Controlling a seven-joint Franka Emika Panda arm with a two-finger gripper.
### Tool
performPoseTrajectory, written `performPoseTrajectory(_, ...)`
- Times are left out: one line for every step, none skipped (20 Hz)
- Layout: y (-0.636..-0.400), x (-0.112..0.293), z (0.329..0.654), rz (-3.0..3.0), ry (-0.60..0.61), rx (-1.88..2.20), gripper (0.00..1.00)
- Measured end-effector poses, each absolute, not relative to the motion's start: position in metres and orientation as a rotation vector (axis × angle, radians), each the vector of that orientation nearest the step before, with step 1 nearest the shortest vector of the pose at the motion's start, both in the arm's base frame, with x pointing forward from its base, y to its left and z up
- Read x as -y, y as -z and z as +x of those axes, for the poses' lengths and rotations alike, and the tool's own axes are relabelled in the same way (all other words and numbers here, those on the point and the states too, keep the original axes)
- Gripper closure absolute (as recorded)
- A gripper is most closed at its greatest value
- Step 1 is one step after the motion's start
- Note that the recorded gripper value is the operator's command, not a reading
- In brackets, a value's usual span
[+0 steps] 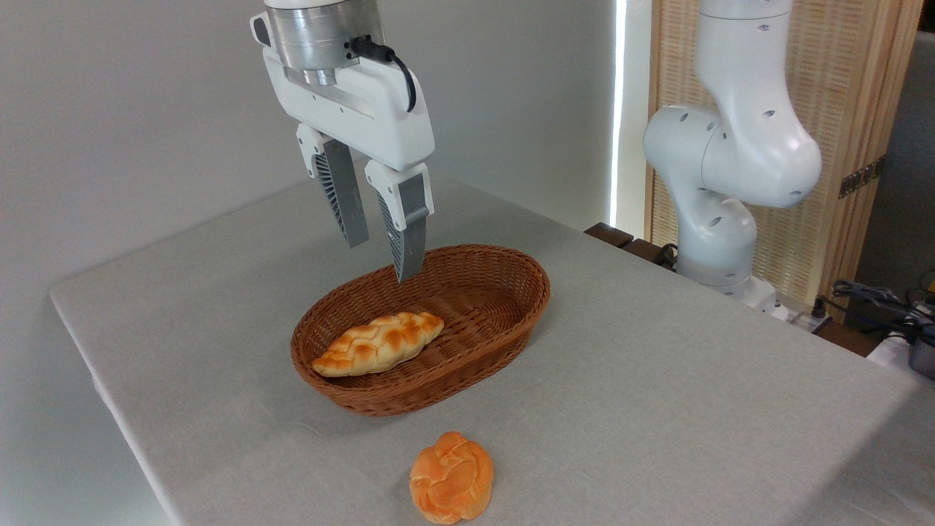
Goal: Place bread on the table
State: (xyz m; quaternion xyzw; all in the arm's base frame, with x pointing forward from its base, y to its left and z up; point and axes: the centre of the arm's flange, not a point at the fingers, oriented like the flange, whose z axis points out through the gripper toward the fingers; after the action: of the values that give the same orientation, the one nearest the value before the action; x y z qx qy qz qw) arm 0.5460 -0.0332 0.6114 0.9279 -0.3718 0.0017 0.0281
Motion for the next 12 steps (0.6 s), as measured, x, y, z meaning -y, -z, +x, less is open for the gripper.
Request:
performPoseTrajectory(-0.612, 0.033, 0.546, 2.865, -0.007, 1.147, 0.0)
performPoseTrajectory(-0.613, 0.033, 0.546, 2.866, -0.009, 1.147, 0.0)
performPoseTrajectory(-0.614, 0.031, 0.546, 2.868, -0.011, 1.146, 0.0)
performPoseTrajectory(-0.615, 0.029, 0.545, 2.87, -0.013, 1.147, 0.0)
performPoseTrajectory(-0.616, 0.025, 0.545, 2.87, -0.019, 1.149, 0.0)
performPoseTrajectory(-0.618, 0.021, 0.545, 2.871, -0.024, 1.15, 0.0)
performPoseTrajectory(-0.62, 0.017, 0.544, 2.872, -0.029, 1.15, 0.0)
performPoseTrajectory(-0.621, 0.015, 0.543, 2.874, -0.033, 1.147, 0.0)
performPoseTrajectory(-0.622, 0.015, 0.543, 2.875, -0.034, 1.147, 0.0)
performPoseTrajectory(-0.622, 0.015, 0.543, 2.874, -0.035, 1.147, 0.0)
performPoseTrajectory(-0.622, 0.015, 0.543, 2.874, -0.035, 1.147, 0.0)
performPoseTrajectory(-0.622, 0.015, 0.543, 2.874, -0.035, 1.147, 0.0)
